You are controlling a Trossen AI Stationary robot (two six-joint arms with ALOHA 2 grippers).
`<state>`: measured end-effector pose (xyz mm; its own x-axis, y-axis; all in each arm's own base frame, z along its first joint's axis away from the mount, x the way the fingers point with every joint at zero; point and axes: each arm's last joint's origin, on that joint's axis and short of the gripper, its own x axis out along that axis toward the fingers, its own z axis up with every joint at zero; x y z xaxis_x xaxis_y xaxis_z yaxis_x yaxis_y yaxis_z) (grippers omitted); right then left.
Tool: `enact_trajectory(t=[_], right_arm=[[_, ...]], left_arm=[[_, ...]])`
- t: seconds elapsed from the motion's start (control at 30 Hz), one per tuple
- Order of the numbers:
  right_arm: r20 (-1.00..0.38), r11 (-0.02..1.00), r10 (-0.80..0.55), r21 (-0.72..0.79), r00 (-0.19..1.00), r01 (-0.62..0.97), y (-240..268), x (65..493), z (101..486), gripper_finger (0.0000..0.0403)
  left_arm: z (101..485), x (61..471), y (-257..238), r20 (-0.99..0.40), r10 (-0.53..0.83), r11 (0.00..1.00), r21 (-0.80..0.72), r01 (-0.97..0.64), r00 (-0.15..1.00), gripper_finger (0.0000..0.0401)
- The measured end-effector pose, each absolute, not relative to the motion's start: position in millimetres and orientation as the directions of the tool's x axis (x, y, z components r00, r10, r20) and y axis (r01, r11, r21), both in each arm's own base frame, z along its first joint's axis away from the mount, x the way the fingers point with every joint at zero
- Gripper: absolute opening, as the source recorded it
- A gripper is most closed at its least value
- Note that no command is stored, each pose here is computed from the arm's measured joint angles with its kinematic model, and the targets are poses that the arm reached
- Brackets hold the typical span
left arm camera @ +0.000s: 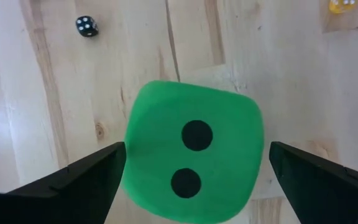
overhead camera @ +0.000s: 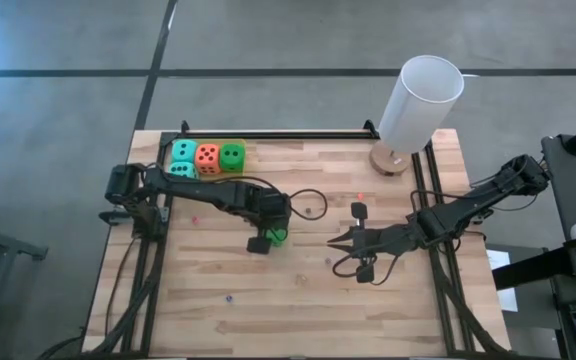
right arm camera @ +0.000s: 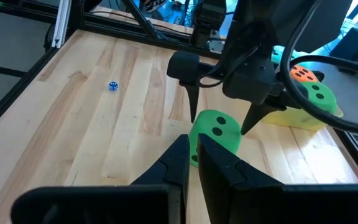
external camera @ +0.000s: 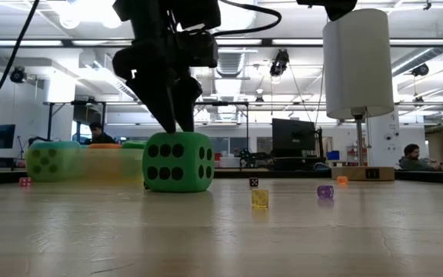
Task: Pick & Place Dice
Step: Put the green large die into the yellow container
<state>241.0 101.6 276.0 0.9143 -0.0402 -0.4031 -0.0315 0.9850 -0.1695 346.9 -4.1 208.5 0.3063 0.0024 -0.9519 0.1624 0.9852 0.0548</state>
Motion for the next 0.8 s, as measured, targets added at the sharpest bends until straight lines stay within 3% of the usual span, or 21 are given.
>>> enact_trajectory(t=[0.8], right_arm=[[-0.403,0.985,-0.040,-0.169,0.914,-0.032,101.7,241.1,276.0,0.0028]], left_arm=[[203.8,351.8,3.0,-0.947,0.008,0.985,0.063,0.162,0.322,0.0399]])
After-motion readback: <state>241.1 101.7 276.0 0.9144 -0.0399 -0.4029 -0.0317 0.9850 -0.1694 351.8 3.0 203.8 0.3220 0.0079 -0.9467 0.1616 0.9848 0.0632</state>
